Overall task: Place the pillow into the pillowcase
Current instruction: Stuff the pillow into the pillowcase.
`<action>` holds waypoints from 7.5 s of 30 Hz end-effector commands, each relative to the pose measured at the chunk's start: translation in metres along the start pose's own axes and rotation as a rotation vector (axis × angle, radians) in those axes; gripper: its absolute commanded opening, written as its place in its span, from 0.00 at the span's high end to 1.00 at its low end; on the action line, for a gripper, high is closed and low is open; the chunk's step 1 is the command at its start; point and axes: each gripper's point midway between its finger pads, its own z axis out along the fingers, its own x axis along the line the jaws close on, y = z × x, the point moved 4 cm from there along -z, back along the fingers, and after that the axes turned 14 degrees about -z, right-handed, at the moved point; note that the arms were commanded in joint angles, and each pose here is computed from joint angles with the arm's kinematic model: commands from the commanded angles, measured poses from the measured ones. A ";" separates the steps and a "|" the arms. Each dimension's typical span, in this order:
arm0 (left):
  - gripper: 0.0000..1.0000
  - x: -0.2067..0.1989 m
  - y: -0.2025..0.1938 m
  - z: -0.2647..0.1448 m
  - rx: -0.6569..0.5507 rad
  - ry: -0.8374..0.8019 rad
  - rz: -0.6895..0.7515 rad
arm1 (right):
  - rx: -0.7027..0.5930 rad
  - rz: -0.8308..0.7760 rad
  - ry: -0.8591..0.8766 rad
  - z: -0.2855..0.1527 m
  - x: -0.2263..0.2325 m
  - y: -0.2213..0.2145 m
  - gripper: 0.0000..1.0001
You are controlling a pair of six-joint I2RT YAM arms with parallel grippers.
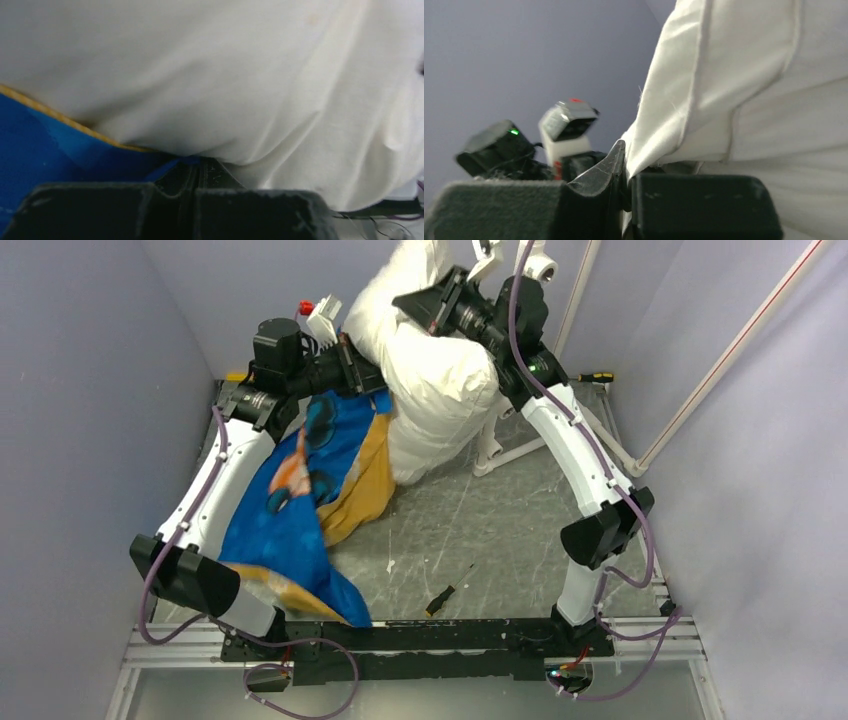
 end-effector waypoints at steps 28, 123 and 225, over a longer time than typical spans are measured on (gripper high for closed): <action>0.86 0.014 -0.054 -0.082 -0.387 0.080 0.498 | 0.164 0.091 0.629 0.024 0.124 -0.082 1.00; 0.67 0.198 -0.065 -0.108 0.107 1.108 0.215 | 0.961 -0.078 -0.205 -0.038 -0.036 -0.272 0.49; 1.00 0.181 -0.020 -0.024 0.069 0.863 0.474 | 0.807 0.076 -0.443 -0.052 -0.057 -0.238 0.51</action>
